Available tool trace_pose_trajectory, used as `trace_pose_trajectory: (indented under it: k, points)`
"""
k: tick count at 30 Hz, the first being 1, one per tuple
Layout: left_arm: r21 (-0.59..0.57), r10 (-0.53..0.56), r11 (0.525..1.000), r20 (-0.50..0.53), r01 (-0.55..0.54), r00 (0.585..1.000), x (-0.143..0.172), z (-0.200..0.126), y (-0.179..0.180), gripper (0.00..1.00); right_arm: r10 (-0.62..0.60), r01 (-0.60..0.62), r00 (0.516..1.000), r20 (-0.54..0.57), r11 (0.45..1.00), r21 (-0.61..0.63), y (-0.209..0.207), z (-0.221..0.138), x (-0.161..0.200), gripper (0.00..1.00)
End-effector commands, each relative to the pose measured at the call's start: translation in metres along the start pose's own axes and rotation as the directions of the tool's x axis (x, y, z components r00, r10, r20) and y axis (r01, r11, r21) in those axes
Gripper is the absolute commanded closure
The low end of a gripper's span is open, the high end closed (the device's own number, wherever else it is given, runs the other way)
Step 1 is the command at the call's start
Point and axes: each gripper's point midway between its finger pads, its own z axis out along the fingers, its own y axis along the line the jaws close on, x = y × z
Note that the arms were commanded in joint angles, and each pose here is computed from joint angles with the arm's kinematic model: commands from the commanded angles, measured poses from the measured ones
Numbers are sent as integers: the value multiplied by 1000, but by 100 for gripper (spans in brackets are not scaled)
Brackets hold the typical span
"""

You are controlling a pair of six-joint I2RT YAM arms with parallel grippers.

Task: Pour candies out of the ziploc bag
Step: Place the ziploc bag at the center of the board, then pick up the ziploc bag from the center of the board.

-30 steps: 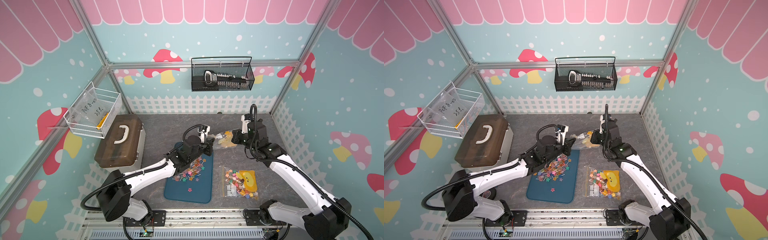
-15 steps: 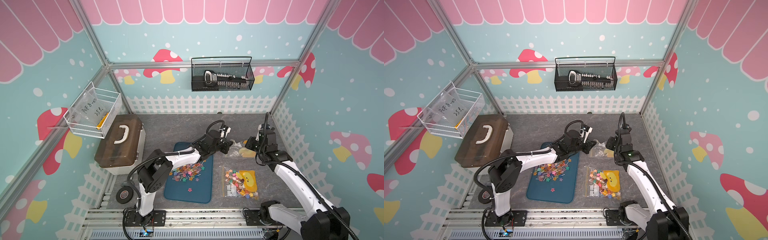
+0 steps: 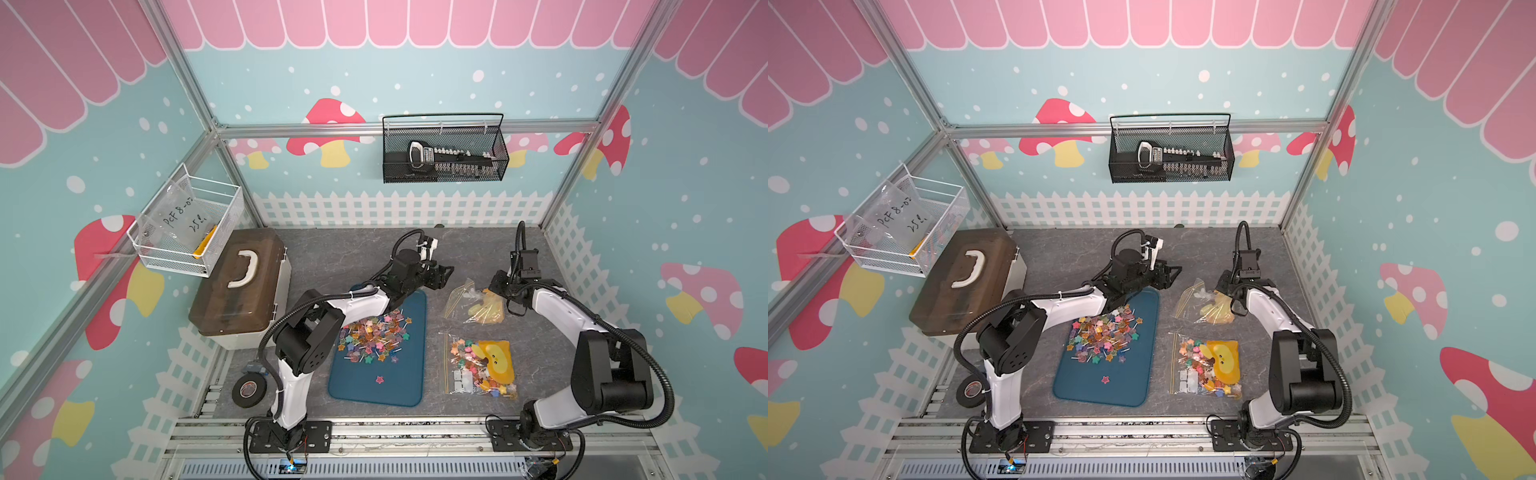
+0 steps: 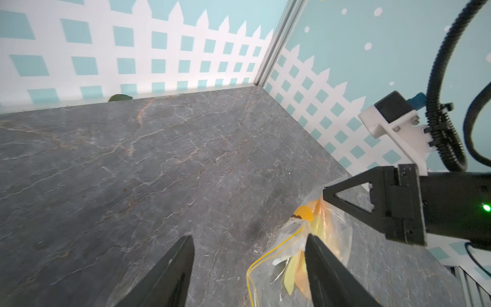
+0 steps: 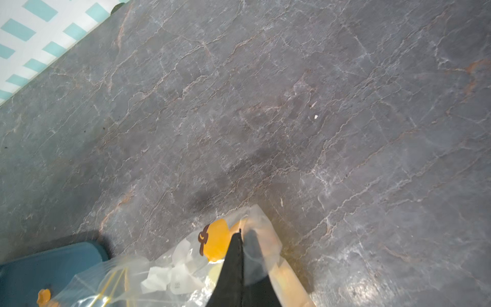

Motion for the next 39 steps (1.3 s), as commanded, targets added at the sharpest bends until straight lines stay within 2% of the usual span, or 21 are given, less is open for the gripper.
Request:
trace_pose_trajectory:
  k: [1, 5, 9, 11, 12, 16, 19, 22, 24, 26, 28, 30, 32, 36, 39]
  points:
    - [1, 73, 997, 83, -73, 994, -28, -21, -9, 29, 6, -6, 1000, 14, 1000, -23, 4, 6, -14, 100]
    - [-18, 102, 995, 79, -101, 992, -27, -38, -8, 28, 15, -15, 1000, -2, 1000, -19, 1, 17, -17, 97]
    - [-27, 102, 995, 81, -100, 991, -24, -58, -10, 24, 19, -19, 1000, 14, 1000, -21, 2, 22, -28, 76]
    - [-25, 94, 995, 84, -92, 992, -24, -69, -12, 13, 23, -23, 999, 25, 1000, -17, 2, 23, -34, 64]
    - [-23, 92, 996, 80, -90, 993, -23, -74, -13, 1, 27, -26, 999, 29, 1000, -17, 1, 23, -37, 59]
    - [-44, 84, 996, 80, -81, 993, -22, -98, -14, 1, 28, -24, 998, 58, 998, -60, 7, 12, -49, 46]
    - [-82, 77, 994, 87, -70, 993, -21, -117, -10, 1, 12, -3, 994, 112, 996, -87, 12, -9, -59, 41]
    - [-143, 5, 990, 143, 16, 990, -30, -139, 3, 1, 3, 19, 986, 167, 992, -127, 19, -35, -65, 38]
    - [-221, -104, 964, 195, 147, 975, -38, -156, 27, 1, 32, 0, 980, 198, 987, -158, 23, -53, -67, 39]
    - [-249, -233, 927, 206, 281, 950, -39, -171, 51, 1, 89, -45, 972, 215, 979, -198, 25, -69, -65, 42]
    - [-204, -334, 904, 212, 375, 919, -41, -180, 66, 1, 118, -61, 970, 212, 964, -258, 32, -82, -61, 46]
    - [-105, -399, 899, 206, 426, 893, -41, -186, 68, 1, 109, -43, 976, 191, 946, -322, 43, -92, -53, 49]
    - [-77, -412, 896, 220, 437, 884, -39, -196, 72, 1, 58, 1, 984, 167, 943, -333, 53, -102, -37, 50]
    - [-133, -356, 916, 163, 378, 920, -22, -210, 62, 2, -163, 192, 978, 130, 946, -259, 74, -119, 11, 46]
    - [-186, -278, 941, 54, 283, 959, 1, -217, 40, 3, -282, 286, 958, 53, 923, -258, 84, -125, 60, 47]
